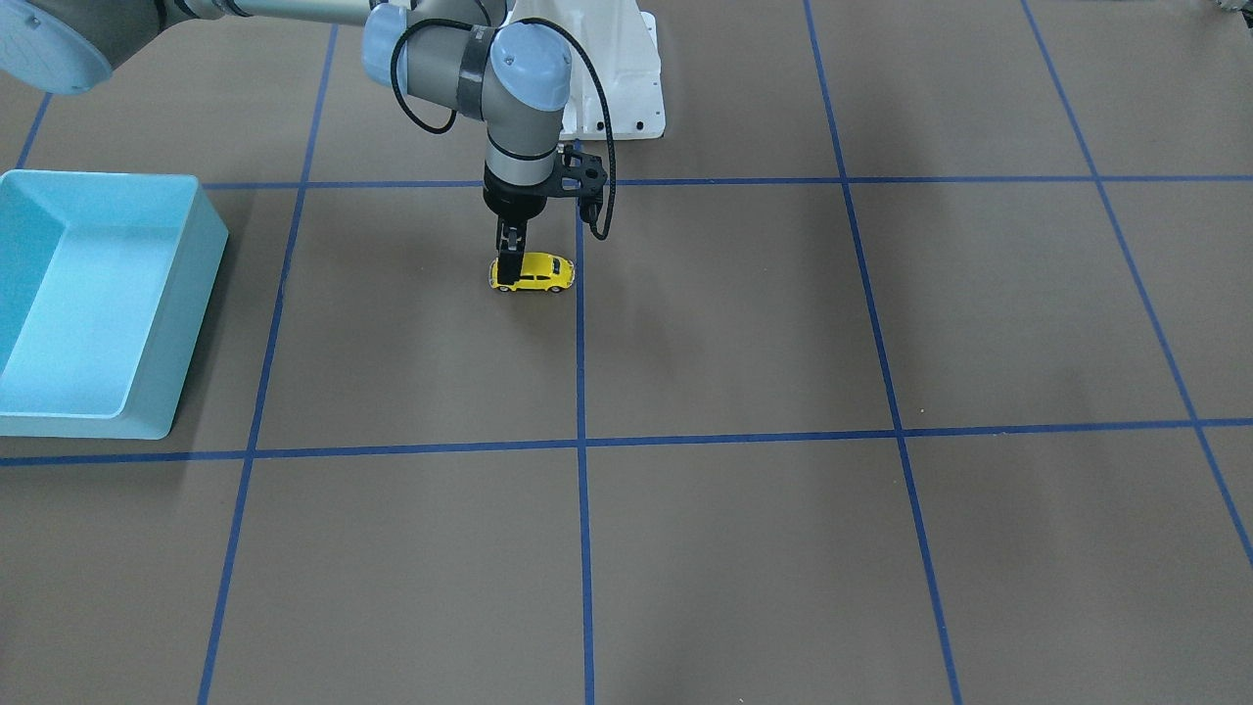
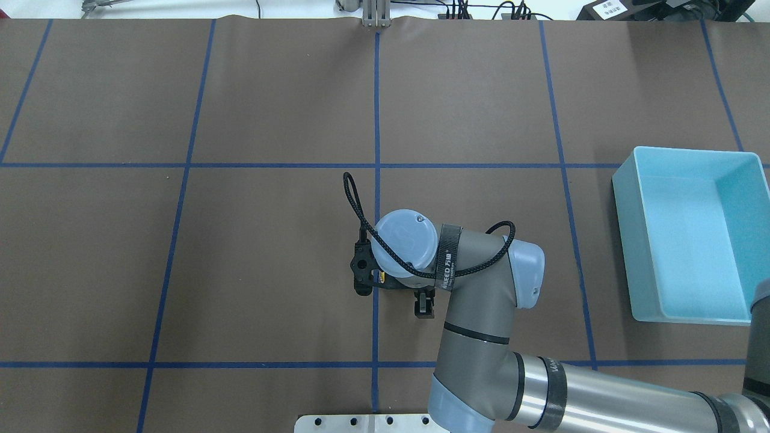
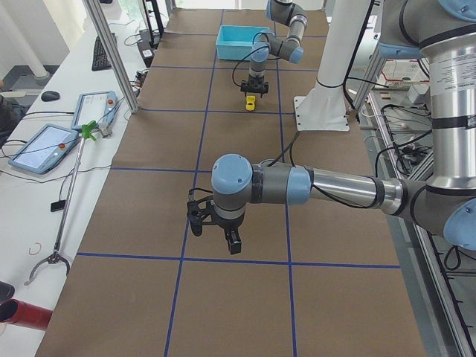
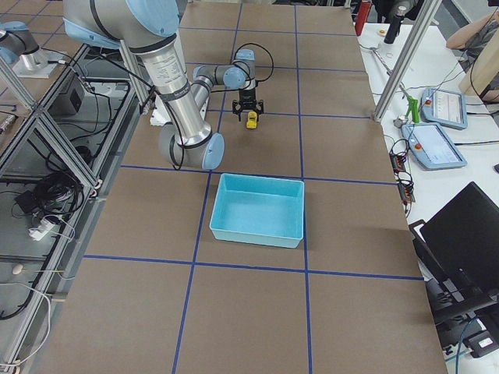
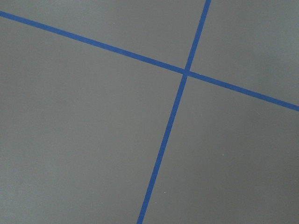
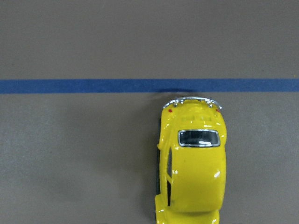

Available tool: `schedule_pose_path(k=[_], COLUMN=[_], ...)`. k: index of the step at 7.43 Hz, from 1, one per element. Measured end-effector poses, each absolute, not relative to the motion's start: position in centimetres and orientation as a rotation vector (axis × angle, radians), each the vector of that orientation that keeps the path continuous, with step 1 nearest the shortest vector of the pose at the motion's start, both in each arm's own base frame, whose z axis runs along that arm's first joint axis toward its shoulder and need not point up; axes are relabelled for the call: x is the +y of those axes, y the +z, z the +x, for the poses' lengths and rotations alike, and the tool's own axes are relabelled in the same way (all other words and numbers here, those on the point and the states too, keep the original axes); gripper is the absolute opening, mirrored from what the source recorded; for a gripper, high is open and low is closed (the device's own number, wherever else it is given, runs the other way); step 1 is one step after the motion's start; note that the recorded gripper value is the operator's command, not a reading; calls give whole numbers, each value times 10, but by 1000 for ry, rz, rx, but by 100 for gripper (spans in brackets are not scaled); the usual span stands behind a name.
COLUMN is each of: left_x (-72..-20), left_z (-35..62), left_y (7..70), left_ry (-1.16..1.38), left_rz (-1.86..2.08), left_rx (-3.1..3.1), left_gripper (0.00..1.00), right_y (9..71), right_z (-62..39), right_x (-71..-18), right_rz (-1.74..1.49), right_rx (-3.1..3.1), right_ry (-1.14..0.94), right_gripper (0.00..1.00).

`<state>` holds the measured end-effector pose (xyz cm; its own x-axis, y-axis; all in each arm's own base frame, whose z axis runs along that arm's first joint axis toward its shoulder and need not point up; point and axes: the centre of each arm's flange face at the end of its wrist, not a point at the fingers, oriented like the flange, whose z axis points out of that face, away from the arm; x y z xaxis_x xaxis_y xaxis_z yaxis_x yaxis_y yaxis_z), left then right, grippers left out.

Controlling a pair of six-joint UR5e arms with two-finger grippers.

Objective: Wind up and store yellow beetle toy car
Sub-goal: 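Lower the right gripper and close it on the yellow car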

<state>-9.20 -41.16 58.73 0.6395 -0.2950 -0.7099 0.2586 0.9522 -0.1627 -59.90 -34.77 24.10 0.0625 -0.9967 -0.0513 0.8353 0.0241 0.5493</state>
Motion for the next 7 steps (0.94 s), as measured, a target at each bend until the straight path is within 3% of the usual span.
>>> schedule_pose_path(k=[2,3,4,6,7], left_x=[-413,-413,-413,-414,-414], left_z=[-92,-92,-92,-92,-92], left_y=[587,586,586,587,587], left_ry=[-314,-312,-311,-310,-310], left_rz=[-45,-45,-44,-44,-45], left_rx=[817,817,817,816,816], left_gripper=[100,100,100,100,100], right_y=[244,246,246,245,244], right_z=[-606,-609,-611,-611,-610], right_x=[-351,-352,-353,-354,-355], right_rz=[519,524,525,526,527], right_rx=[-399,-400,-400,-403,-406], right_ry=[-1471,-1469,-1468,-1458,-1447], right_gripper=[89,83,67,11,0])
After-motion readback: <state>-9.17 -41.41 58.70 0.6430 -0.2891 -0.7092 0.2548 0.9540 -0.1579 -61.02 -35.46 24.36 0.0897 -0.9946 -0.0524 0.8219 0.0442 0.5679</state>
